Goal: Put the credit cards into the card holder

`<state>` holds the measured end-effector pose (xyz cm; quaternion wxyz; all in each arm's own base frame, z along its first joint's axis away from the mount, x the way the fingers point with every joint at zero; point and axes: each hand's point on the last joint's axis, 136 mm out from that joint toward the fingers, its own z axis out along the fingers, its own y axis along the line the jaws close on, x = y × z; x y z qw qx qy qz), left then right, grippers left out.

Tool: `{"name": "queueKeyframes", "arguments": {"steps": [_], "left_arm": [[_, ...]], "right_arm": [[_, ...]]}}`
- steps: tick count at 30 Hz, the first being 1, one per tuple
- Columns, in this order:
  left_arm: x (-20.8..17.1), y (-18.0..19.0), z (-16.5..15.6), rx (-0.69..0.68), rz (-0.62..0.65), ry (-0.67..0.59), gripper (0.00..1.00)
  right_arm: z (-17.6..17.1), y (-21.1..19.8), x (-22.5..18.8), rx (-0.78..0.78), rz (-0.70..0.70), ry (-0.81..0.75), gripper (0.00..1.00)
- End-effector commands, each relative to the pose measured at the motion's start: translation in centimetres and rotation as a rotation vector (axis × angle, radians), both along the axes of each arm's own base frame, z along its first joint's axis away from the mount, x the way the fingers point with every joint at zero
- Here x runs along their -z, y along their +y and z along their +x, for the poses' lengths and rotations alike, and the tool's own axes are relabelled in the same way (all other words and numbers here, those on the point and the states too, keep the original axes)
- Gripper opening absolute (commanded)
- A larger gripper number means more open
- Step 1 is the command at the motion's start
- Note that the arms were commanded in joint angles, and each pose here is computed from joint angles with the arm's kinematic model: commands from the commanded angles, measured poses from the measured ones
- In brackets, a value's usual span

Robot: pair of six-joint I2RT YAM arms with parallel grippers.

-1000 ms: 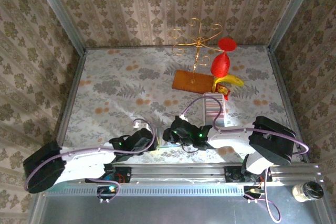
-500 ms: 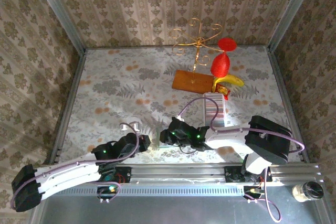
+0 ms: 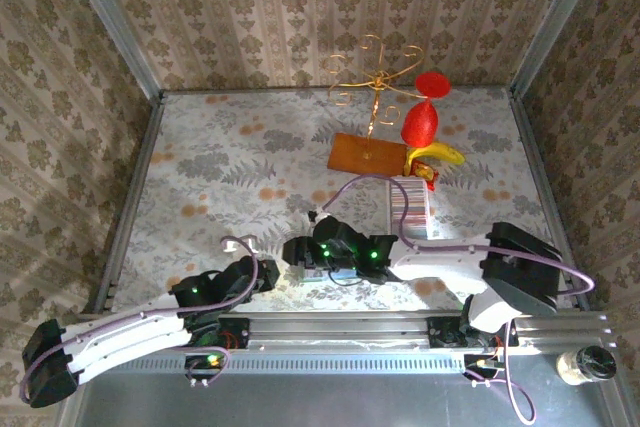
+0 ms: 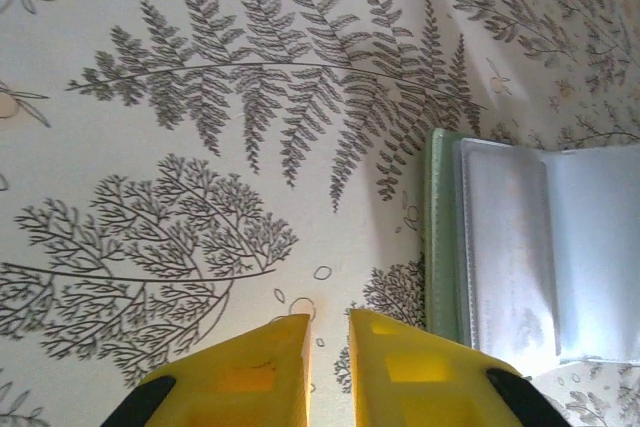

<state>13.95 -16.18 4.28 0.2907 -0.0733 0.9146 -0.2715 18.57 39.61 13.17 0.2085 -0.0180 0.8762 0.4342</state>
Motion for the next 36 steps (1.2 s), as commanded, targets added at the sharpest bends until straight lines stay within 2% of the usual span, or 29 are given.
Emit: {"name": "queueKeyframes", "arguments": {"steps": [1,3,5,8,14,18,36], "left_arm": [[-1.6,0.4,0.7,-0.044,0.006,-0.030,0.19],[-1.9,0.4,0.8,-0.049,0.003,-0.033,0.19],[-2.0,0.1,0.9,-0.043,-0.004,-0.035,0.19],[-2.3,-0.9,0.9,-0.013,-0.021,-0.040,0.20],[-2.3,-2.7,1.1,0.039,-0.004,-0.028,0.23],[-1.9,-3.5,1.1,0.057,-0.005,-0.014,0.25],[-1.2,-4.5,0.8,0.095,-0.011,0.010,0.26]], "right_arm": [[0.1,-1.2,-3.9,-0.043,-0.037,-0.148,0.50],[0.5,-3.5,-4.6,-0.019,-0.120,-0.216,0.50],[1.3,-7.7,-2.9,0.113,-0.255,-0.187,0.52],[0.8,-10.5,-0.1,0.163,-0.332,-0.113,0.51],[-1.0,-10.6,4.4,0.123,-0.394,0.031,0.52],[-1.2,-11.0,6.4,0.124,-0.456,0.062,0.53],[-1.3,-12.0,10.4,0.132,-0.598,0.114,0.58]]}}
